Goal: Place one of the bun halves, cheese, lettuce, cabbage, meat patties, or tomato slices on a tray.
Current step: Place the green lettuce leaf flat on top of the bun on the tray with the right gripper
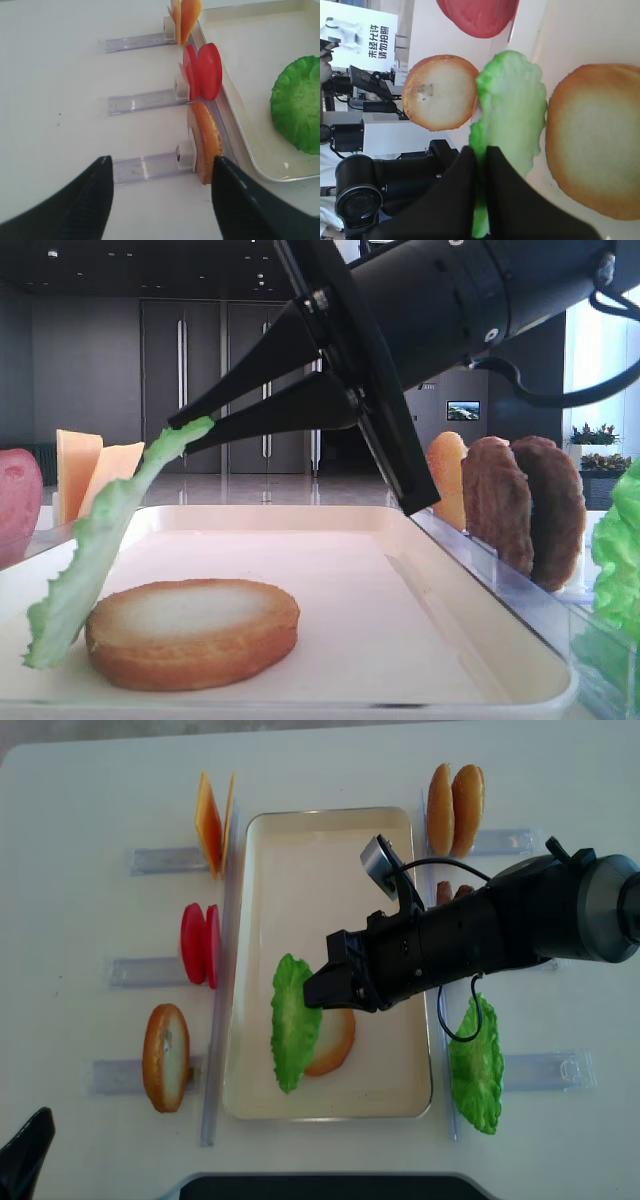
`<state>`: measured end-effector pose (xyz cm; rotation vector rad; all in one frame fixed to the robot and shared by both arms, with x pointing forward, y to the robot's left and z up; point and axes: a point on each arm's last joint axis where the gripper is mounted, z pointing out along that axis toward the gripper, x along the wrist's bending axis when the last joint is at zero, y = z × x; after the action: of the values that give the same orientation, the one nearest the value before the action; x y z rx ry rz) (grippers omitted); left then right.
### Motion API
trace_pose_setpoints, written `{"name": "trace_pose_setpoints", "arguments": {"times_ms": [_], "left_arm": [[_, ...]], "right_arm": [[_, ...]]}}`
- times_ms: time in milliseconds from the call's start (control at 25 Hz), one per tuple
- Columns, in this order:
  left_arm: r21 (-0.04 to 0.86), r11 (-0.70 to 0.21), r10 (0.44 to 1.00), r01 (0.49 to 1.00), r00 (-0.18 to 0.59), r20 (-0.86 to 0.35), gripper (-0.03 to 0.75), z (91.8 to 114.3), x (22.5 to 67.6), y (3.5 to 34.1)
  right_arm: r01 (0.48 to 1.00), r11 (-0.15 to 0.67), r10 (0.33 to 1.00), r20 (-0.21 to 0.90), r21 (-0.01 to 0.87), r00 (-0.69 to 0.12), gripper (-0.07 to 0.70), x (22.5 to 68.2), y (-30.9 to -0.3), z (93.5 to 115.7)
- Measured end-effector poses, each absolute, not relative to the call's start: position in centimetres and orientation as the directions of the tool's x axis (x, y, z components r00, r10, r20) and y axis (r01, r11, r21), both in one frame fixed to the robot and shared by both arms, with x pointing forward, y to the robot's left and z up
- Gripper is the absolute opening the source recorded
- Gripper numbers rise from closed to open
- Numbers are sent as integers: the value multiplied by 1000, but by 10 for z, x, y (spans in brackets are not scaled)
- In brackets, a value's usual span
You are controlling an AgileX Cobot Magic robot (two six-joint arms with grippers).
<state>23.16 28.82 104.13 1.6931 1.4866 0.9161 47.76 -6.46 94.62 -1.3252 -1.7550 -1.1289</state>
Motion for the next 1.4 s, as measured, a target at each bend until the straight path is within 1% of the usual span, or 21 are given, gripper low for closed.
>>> {"name": "trace_pose_setpoints", "arguments": {"times_ms": [360,640,960,1400], "left_arm": [[858,-101,994,503,94,62,471,1041,232,288],[858,-101,994,503,94,62,471,1041,232,288],[858,-101,994,503,94,62,471,1041,232,288],[858,-101,994,503,94,62,471,1041,232,288]], "right_arm": [[961,120,397,875,250,-277,52,478,-65,946],[964,99,398,878,249,-267,52,483,-71,946],[959,123,405,869,255,-283,52,482,-72,945],[957,132,412,864,259,-291,52,482,-72,944]]}}
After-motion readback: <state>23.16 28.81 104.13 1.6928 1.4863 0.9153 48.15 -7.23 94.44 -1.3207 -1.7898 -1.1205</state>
